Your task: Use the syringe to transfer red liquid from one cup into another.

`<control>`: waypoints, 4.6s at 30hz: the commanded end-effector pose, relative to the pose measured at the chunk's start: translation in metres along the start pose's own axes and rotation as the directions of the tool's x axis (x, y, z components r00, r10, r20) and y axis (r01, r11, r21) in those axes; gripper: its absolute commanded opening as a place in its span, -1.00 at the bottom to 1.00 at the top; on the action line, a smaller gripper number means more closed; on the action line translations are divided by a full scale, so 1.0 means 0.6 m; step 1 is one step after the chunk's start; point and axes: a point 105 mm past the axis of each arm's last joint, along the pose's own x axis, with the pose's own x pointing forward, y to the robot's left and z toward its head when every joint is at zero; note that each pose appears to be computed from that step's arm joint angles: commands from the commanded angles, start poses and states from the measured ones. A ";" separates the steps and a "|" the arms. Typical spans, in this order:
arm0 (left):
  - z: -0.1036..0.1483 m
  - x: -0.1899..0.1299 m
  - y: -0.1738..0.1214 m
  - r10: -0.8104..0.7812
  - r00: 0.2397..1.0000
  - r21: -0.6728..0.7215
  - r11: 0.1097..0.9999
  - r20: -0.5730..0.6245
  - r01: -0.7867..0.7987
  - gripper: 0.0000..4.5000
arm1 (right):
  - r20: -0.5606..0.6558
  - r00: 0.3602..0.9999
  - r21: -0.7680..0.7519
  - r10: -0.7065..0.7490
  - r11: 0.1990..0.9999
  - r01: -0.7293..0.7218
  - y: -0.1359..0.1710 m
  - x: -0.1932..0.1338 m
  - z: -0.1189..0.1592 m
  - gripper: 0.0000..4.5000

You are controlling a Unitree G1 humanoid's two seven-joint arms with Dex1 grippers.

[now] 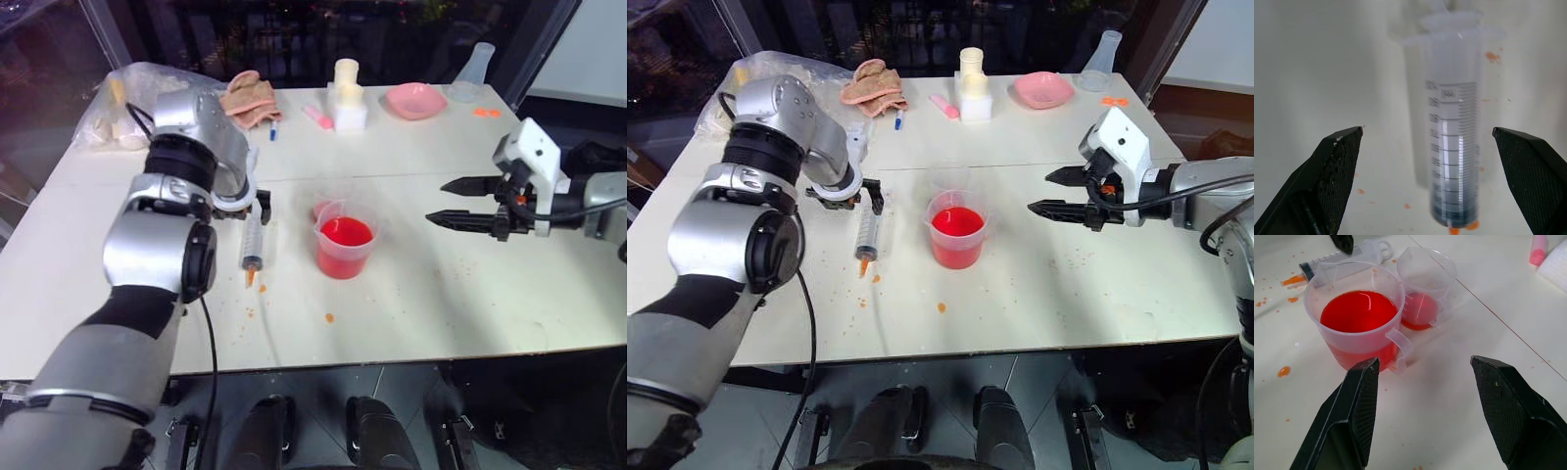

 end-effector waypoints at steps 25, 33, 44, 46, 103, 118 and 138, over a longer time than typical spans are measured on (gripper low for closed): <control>0.001 0.068 -0.009 0.033 0.998 -0.210 0.978 0.059 -0.020 -0.08 | 0.025 0.999 -0.036 -0.046 0.998 0.047 0.003 -0.021 0.018 0.37; 0.032 0.045 0.004 -0.007 0.975 -0.243 0.968 0.221 0.062 -0.34 | 0.024 0.998 -0.049 -0.057 0.997 0.058 -0.002 -0.024 0.022 0.37; 0.173 -0.239 -0.008 -0.358 0.307 0.203 0.876 0.882 0.436 -0.34 | 0.065 0.988 -0.031 -0.141 0.989 0.143 -0.022 -0.039 0.025 0.37; 0.174 -0.271 -0.033 -0.427 0.185 0.312 0.840 0.885 0.444 -0.34 | 0.100 0.977 -0.020 -0.186 0.982 0.189 -0.031 -0.040 0.029 0.37; -0.038 -0.104 -0.192 -0.906 -0.175 0.899 0.327 0.386 0.289 -0.34 | 0.465 0.875 0.329 -0.132 0.944 -0.033 0.072 0.012 0.151 0.37; -0.045 -0.107 -0.200 -0.902 -0.176 0.895 0.332 0.393 0.297 -0.34 | 0.440 0.880 0.391 -0.177 0.921 -0.010 0.064 0.060 0.145 0.37; -0.053 -0.097 -0.209 -0.912 -0.164 0.892 0.308 0.376 0.330 -0.34 | 0.490 0.856 0.376 -0.166 0.926 -0.036 0.057 0.051 0.172 -0.99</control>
